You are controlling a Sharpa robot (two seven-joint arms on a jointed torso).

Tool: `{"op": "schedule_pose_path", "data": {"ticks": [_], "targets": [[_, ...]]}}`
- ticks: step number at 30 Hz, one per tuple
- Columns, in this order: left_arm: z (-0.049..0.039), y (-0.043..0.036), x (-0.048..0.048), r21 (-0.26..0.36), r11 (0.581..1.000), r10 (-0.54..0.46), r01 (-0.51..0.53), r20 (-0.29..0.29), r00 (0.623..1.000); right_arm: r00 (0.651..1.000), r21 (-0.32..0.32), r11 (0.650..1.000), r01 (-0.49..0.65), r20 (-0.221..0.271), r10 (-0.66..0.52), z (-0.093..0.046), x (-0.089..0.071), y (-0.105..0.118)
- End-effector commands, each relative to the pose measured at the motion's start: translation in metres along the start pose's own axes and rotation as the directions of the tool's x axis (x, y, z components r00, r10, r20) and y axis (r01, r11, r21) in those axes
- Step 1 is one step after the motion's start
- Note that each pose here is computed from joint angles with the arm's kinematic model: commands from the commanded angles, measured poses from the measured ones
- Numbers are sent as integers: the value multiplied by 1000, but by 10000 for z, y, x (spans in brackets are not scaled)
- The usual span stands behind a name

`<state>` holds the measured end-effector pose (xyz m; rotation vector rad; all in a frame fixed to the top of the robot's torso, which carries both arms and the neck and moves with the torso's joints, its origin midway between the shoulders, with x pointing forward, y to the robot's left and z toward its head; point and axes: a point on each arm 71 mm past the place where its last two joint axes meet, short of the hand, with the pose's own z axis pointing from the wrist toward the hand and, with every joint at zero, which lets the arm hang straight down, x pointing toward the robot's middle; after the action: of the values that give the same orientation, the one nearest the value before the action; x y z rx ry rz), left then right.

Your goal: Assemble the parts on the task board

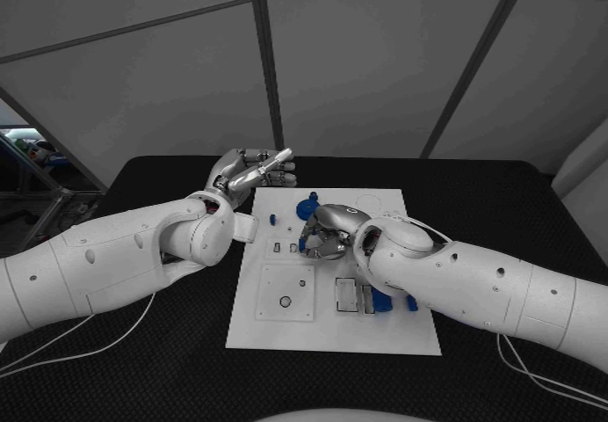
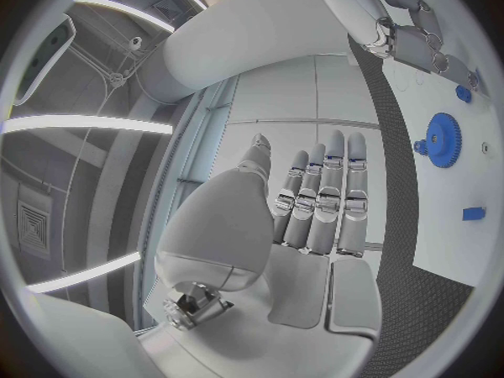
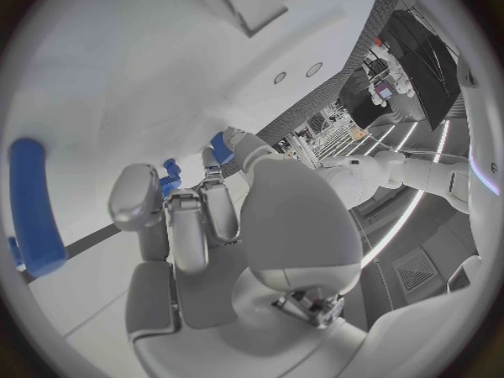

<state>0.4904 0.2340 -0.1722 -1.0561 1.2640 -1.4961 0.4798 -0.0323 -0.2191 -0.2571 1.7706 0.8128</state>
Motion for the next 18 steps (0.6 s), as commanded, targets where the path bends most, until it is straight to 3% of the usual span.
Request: {"op": "schedule_pose_path", "data": {"ticks": [1, 18], "targets": [[6, -13, 16, 7, 1000, -1, 1, -11, 1000, 1000, 2, 1000, 12, -17, -12, 5, 22, -2], [8, -11, 17, 6, 1000, -1, 1, -11, 1000, 1000, 7, 1000, 15, -21, -15, 11, 38, -16]]}}
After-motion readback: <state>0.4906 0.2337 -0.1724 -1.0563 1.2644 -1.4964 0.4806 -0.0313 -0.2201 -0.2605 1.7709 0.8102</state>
